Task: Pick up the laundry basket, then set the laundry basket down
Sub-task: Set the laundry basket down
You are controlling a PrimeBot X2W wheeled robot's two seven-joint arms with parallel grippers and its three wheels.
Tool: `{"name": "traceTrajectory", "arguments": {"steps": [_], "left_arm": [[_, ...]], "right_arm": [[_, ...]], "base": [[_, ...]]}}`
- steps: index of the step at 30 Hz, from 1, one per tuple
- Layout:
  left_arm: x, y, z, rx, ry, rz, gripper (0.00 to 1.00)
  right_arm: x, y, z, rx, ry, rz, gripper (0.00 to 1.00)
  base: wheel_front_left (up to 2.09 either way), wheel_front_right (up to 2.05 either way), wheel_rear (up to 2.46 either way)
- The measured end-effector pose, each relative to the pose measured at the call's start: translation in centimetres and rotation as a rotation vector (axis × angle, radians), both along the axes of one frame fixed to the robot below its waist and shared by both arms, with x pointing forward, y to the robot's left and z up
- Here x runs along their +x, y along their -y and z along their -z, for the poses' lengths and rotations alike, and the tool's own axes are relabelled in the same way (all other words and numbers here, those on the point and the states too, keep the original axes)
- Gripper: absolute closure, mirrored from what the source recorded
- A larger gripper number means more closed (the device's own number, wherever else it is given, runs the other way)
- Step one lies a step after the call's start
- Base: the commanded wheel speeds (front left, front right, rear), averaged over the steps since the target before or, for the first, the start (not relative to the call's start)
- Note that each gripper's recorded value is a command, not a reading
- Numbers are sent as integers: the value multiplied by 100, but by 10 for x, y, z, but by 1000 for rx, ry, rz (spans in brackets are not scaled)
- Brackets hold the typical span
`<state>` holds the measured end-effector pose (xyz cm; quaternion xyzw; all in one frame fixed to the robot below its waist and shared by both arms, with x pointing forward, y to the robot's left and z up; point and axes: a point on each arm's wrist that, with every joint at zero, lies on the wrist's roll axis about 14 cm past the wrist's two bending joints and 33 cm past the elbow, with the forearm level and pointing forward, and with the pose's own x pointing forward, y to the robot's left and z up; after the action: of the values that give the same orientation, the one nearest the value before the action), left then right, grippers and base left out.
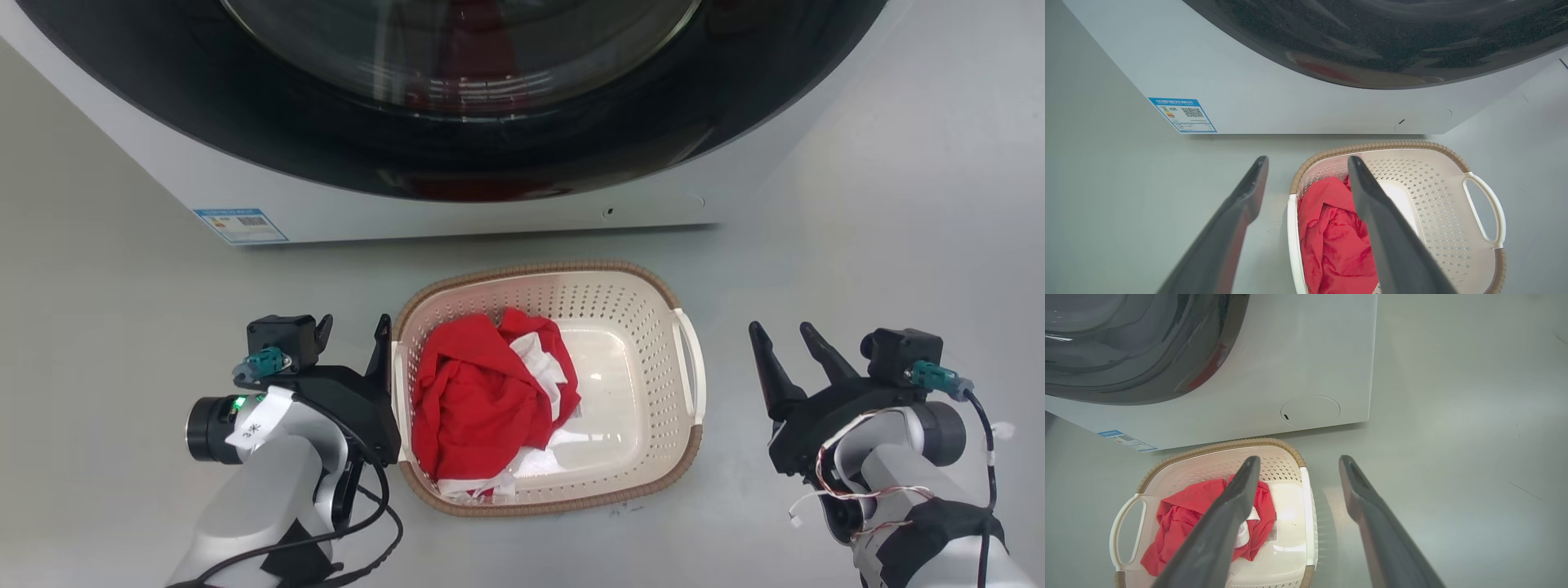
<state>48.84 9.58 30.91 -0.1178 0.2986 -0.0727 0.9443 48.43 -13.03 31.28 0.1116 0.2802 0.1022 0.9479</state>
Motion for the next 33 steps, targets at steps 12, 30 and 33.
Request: {"name": "traceTrajectory", "arguments": {"steps": [12, 30, 33], "left_arm": [[-15, -13, -71, 58, 206, 6, 0], [-58, -10, -172, 48, 540, 27, 0], [-68, -10, -185, 35, 584, 24, 0]], "right_arm": [[-17, -8, -68, -2, 179, -19, 0], [-56, 9, -146, -73, 428, 26, 0], [-64, 10, -157, -75, 465, 38, 0]], "base": [[0, 0, 0], [0, 0, 0], [0, 0, 0]]}}
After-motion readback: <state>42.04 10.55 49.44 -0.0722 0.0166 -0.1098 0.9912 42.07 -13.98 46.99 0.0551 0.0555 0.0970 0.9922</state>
